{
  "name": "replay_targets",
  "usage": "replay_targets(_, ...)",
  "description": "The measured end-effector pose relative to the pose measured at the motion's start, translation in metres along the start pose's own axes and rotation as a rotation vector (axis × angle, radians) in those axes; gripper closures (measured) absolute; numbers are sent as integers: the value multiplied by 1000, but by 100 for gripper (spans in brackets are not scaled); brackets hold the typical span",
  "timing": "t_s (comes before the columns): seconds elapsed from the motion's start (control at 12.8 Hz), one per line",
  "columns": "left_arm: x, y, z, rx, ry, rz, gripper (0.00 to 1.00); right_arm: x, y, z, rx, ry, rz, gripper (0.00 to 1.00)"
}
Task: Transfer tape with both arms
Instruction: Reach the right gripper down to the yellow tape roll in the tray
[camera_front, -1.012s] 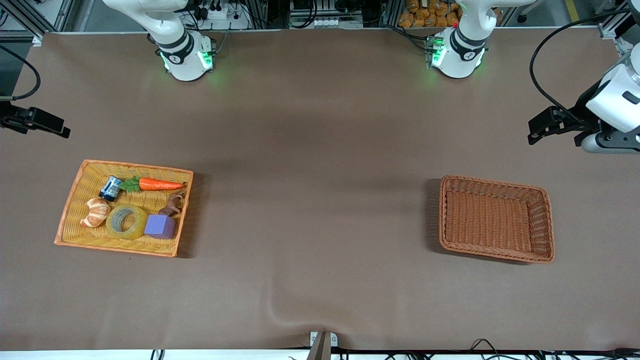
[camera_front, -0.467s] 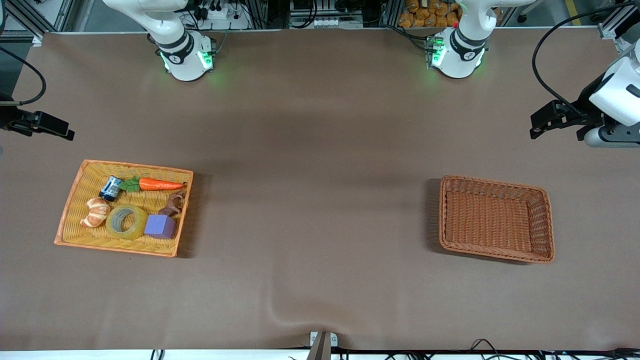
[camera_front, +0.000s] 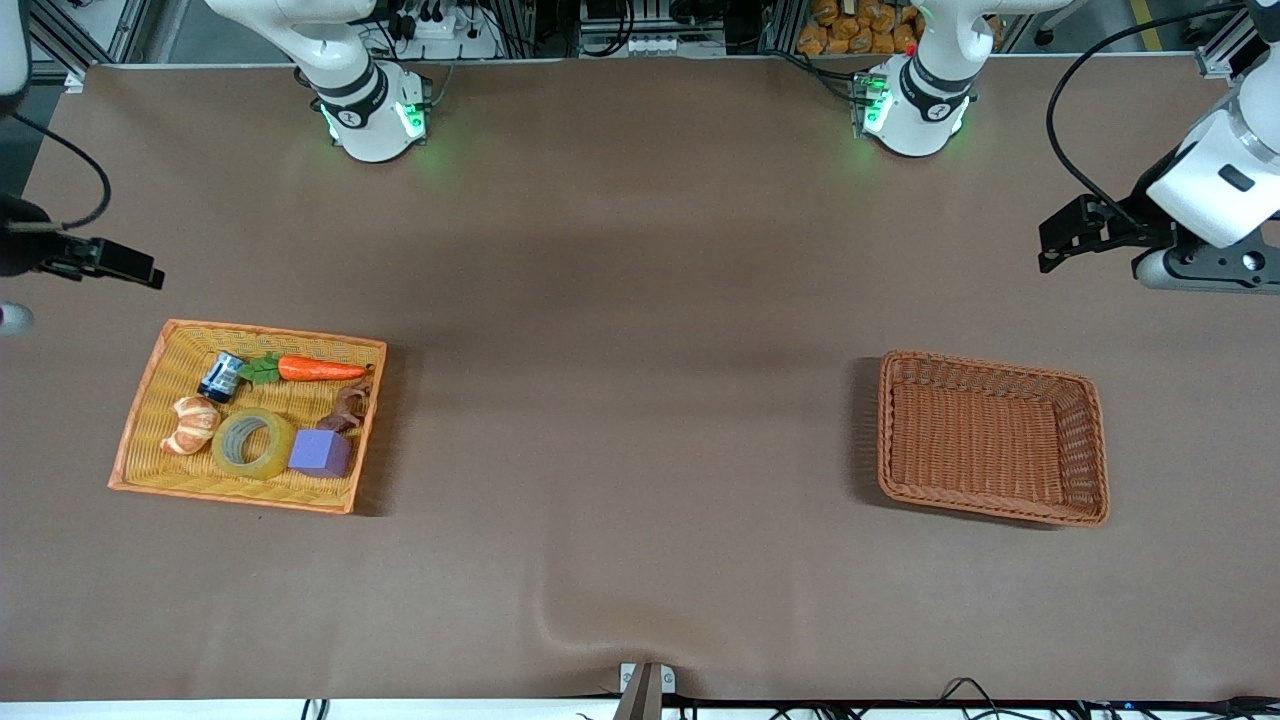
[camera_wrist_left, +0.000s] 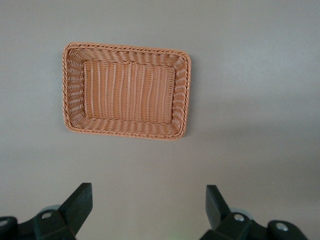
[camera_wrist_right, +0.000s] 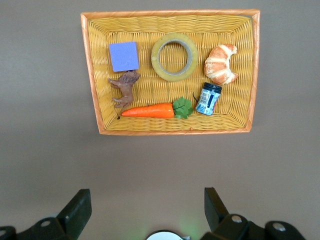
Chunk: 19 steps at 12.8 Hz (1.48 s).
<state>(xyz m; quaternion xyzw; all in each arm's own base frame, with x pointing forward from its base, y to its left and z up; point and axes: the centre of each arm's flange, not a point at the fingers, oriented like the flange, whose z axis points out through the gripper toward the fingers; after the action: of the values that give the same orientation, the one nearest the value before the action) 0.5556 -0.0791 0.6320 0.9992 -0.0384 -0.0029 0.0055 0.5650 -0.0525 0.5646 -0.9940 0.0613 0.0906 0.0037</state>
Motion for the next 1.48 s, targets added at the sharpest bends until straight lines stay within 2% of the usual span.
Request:
replay_targets(0.16,0,-1,0,0,-5,-1,0,20,5,24,-2,-20,13,0)
replay_targets(0.39,-3,-1,2,2,-24,-2,0,55,29,67,0,-21,52,0)
replay_targets(0.54,-4,-1,2,2,-35,-1,0,77,22,95,-6,-14,41,0)
replay_targets(0.78,-5,-1,2,3,-41,-1,0,107,12,132,-13,27,27,0)
replay_targets(1.01,-6,0,1,3,-43,0,0,129,13,176,-19,18,29,0)
replay_targets(1.17,-6,0,1,3,-46,1,0,145,22,203,-21,47,41,0)
replay_targets(1.32,-7,2,2,4,-55,5,0,154,29,225,-23,51,41,0)
replay_targets(1.48,-8,3,2,4,-59,5,0,170,30,254,-32,95,-50,0)
